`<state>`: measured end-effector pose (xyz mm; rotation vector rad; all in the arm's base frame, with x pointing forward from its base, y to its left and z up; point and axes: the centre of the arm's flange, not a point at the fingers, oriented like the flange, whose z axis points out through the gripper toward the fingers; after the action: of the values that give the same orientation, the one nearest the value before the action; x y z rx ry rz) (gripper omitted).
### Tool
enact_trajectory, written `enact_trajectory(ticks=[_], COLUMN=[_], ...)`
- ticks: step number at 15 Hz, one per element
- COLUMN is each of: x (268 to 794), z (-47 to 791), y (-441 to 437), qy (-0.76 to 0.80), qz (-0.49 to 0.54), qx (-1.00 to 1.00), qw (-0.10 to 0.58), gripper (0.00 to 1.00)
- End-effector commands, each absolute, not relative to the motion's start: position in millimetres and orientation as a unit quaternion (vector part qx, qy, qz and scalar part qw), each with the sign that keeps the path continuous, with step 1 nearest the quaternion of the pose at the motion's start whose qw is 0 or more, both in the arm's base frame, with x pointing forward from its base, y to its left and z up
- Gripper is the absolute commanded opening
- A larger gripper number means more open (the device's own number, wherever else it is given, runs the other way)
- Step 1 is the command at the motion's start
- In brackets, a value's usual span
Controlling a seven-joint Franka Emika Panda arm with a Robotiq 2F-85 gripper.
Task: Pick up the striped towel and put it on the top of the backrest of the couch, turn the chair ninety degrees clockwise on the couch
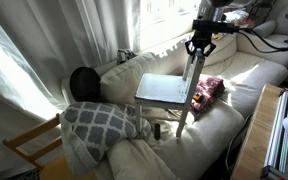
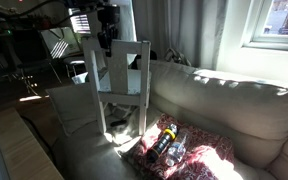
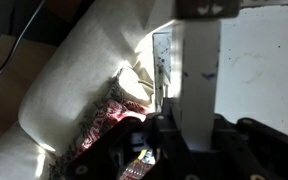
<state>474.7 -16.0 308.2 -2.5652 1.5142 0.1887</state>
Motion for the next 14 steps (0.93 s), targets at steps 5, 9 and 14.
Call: enact_trajectory(ticks=[5,9,14], x=[450,445,451], z=[363,368,321], y=[-23,-18,-7], qy=[0.613,0.654,0.672], qz=[0.023,0.005,0.047], qx=[-0.784,-0.750,-0.736], qw=[0.097,0.101,0.065], gripper=[0.06,0.06,0.06])
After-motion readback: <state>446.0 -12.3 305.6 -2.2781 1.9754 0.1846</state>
